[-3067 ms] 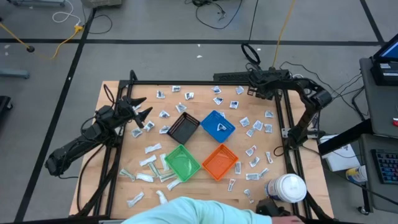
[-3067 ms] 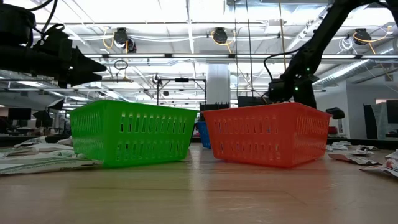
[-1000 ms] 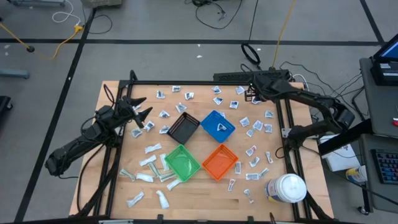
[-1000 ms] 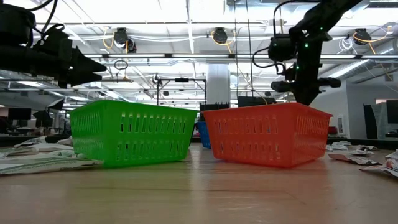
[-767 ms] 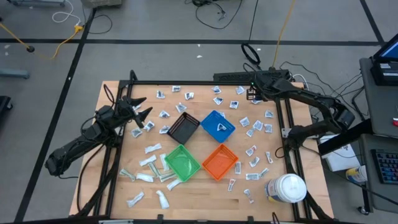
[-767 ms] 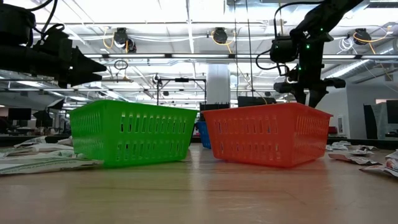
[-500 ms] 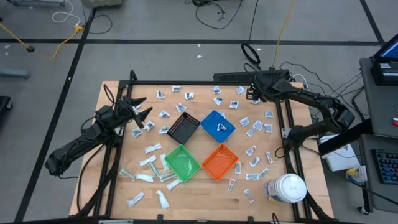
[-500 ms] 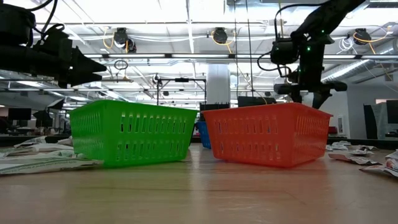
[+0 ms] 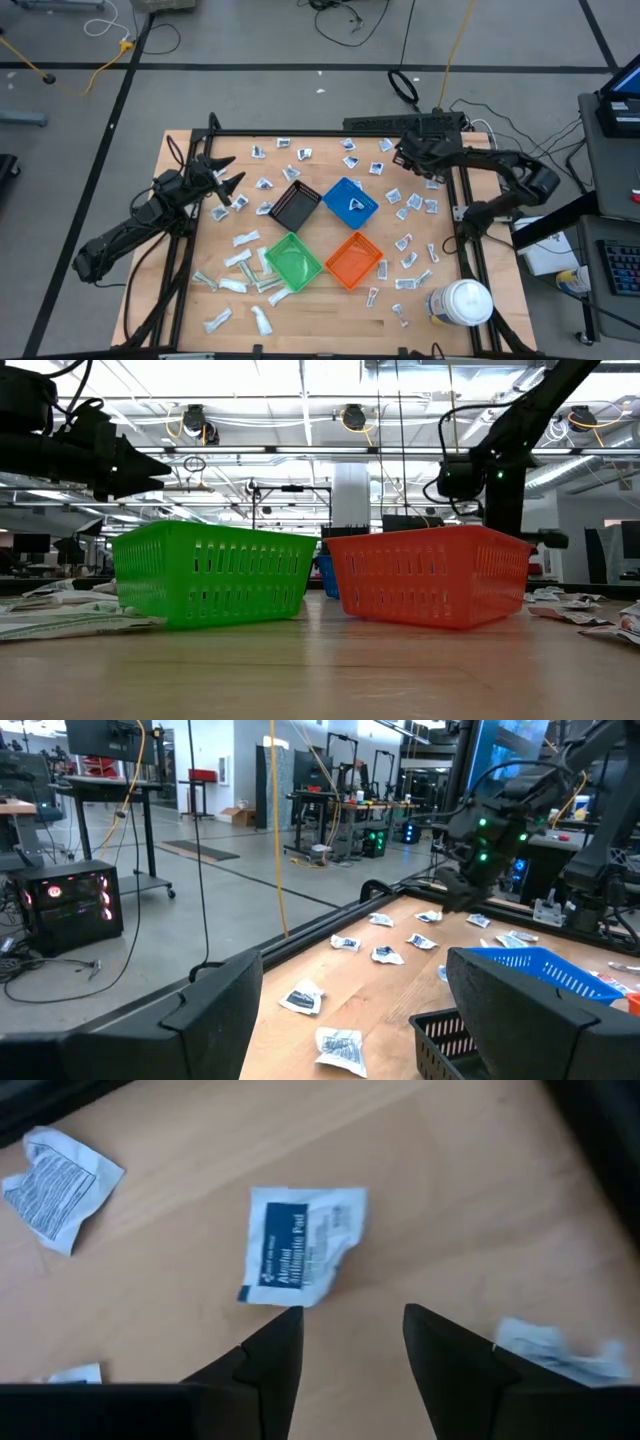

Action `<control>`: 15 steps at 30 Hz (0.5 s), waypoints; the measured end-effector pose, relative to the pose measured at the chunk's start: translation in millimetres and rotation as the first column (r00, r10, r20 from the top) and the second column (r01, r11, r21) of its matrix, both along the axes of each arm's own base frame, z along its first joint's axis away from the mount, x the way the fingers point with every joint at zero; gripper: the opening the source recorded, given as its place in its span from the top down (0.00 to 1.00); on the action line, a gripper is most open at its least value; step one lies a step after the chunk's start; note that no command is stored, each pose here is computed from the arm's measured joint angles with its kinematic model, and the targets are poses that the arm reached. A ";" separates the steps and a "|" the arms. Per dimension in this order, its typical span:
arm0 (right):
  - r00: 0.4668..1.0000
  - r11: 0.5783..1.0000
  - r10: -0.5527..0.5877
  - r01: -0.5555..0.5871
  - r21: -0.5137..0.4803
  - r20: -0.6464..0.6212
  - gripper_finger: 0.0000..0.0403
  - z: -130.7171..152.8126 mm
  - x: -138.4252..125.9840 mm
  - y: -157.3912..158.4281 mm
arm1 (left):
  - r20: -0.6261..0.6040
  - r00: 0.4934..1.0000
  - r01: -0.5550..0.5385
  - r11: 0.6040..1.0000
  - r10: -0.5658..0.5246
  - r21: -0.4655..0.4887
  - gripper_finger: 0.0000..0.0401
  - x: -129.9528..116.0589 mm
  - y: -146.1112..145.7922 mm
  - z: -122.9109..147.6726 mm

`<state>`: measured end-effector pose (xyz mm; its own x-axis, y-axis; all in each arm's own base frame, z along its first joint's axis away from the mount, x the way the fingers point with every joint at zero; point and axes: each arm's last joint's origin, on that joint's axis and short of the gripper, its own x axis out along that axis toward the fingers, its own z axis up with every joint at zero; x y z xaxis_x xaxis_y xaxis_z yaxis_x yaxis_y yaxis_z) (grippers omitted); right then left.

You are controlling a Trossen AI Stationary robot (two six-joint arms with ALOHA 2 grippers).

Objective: Pick & Place First Aid Supplies
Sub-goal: Put the blue alcohol pad into the blue bin

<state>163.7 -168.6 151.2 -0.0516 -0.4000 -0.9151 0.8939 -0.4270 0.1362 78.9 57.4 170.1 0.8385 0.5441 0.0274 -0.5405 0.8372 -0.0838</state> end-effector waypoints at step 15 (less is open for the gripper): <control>0.989 0.992 -0.125 0.126 -0.017 0.076 0.58 -9.0 -2.5 -17.0 | 0.000 1.000 0.001 1.000 -0.001 0.000 0.19 0.0 0.0 0.0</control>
